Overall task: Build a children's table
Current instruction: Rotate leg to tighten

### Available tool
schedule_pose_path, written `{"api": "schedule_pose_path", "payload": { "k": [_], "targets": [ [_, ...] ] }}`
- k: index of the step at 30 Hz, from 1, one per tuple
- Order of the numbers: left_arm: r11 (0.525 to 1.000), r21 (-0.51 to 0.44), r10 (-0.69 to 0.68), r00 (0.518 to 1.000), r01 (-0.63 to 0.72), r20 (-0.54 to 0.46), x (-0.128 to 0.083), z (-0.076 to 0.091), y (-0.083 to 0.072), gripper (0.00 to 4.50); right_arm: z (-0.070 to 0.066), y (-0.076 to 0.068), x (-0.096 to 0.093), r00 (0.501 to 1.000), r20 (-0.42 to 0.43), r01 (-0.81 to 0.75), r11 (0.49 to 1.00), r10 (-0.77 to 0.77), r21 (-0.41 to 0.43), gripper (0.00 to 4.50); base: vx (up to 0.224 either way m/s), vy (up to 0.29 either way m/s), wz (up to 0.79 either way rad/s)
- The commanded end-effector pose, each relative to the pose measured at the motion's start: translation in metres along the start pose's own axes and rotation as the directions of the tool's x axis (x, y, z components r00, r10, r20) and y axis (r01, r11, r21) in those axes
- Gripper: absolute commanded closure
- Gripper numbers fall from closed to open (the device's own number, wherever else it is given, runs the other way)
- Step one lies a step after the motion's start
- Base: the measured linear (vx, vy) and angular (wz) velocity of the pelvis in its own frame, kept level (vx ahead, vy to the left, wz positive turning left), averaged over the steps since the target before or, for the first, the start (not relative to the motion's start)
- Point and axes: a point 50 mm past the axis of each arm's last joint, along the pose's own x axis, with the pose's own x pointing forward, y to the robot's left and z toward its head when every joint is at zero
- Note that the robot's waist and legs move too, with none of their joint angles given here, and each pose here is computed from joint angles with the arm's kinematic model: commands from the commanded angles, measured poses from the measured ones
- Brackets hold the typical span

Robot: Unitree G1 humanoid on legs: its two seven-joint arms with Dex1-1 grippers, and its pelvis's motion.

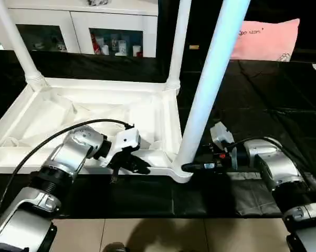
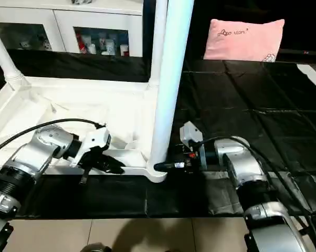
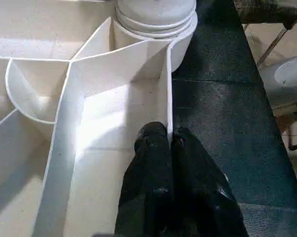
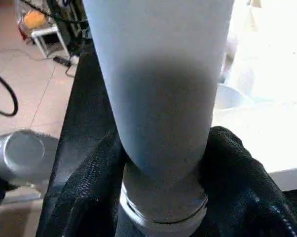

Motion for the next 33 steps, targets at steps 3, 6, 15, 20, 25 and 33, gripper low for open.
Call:
{"api": "schedule_pose_path", "payload": {
  "k": [3, 6, 15, 20, 25, 33],
  "targets": [
    [0.999, -0.003, 0.043, 0.997, -0.043, 0.067, 0.016, 0.016, 0.004, 4.5, -0.007, 0.001, 0.012, 0.997, 0.033, 0.069, 0.993, -0.073, 0.096, 2.49, 0.0, 0.0, 0.0],
    [0.989, -0.071, 0.133, 0.986, -0.126, 0.099, 0.025, 0.023, 0.011, 4.5, -0.014, -0.006, 0.024, 0.973, 0.02, 0.224, 0.961, -0.231, 0.161, 2.49, 0.0, 0.0, 0.0],
    [0.885, -0.267, 0.426, 0.893, -0.38, 0.141, 0.064, 0.062, 0.039, 4.5, -0.013, -0.024, 0.091, 0.812, -0.061, 0.551, 0.727, -0.581, 0.409, 2.49, 0.0, 0.0, 0.0],
    [0.822, -0.308, 0.538, 0.831, -0.479, 0.142, 0.067, 0.075, 0.048, 4.5, 0.006, -0.026, 0.118, 0.777, -0.043, 0.585, 0.697, -0.628, 0.415, 2.49, 0.0, 0.0, 0.0],
    [0.828, -0.267, 0.533, 0.84, -0.494, 0.097, 0.064, 0.067, 0.048, 4.5, 0.007, -0.028, 0.114, 0.76, -0.018, 0.597, 0.687, -0.649, 0.414, 1.79, 0.0, 0.0, 0.0],
    [0.855, -0.21, 0.493, 0.869, -0.474, 0.047, 0.052, 0.042, 0.043, 4.5, -0.002, -0.03, 0.07, 0.738, 0.07, 0.633, 0.725, -0.671, 0.272, 1.01, 0.0, 0.0, 0.0]
  ]
}}
